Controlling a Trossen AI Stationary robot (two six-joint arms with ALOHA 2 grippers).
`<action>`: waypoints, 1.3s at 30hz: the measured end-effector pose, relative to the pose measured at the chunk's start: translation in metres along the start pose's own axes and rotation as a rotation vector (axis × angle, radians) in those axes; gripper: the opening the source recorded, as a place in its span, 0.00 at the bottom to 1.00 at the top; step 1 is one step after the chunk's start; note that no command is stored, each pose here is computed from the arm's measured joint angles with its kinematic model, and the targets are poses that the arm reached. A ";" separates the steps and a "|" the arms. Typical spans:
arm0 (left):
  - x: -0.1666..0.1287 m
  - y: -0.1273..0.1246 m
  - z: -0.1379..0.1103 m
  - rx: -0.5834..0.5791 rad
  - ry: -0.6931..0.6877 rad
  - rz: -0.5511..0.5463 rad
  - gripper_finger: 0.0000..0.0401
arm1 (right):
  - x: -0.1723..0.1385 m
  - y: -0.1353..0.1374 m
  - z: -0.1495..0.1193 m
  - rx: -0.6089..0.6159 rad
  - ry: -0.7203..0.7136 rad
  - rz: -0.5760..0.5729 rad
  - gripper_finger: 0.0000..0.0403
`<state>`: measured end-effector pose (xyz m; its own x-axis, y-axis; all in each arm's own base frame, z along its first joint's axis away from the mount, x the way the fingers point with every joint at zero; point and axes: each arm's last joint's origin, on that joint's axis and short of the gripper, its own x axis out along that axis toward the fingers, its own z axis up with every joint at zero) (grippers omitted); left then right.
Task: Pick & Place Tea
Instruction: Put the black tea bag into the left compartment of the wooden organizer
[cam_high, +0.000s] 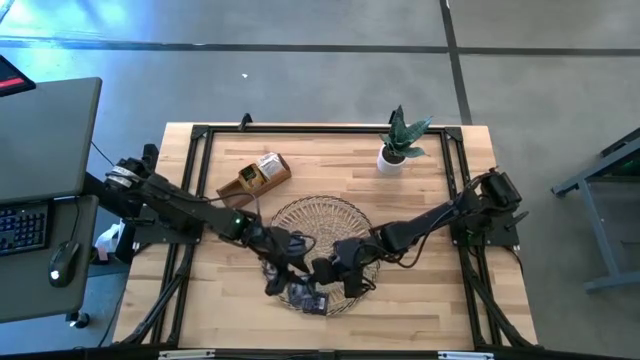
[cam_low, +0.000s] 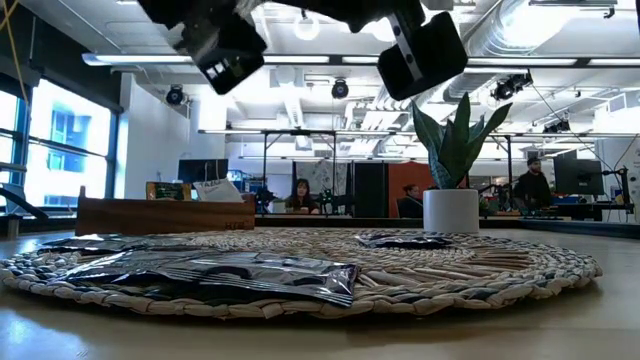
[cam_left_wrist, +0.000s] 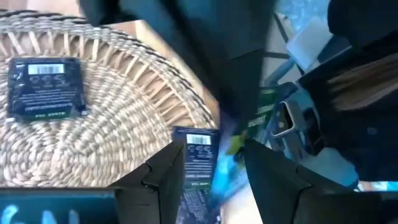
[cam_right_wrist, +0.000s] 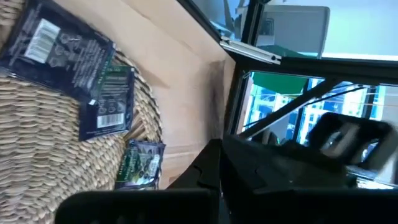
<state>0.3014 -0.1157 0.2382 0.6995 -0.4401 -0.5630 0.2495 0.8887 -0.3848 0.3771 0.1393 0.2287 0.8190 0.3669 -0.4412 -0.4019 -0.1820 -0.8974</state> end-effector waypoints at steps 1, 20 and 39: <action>0.000 0.000 0.000 -0.004 -0.002 0.001 0.40 | 0.000 0.000 0.000 0.001 -0.007 -0.001 0.00; -0.002 0.009 0.001 0.003 0.031 -0.022 0.04 | -0.001 0.001 -0.018 0.106 0.070 0.006 0.04; -0.031 0.016 -0.010 -0.130 0.092 0.338 0.01 | -0.023 0.002 -0.042 0.314 0.574 0.041 0.16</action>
<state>0.2769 -0.0897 0.2418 0.6633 -0.1392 -0.7353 -0.0772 0.9646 -0.2523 0.3749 0.0919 0.2373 0.8540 -0.1957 -0.4820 -0.4665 0.1219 -0.8761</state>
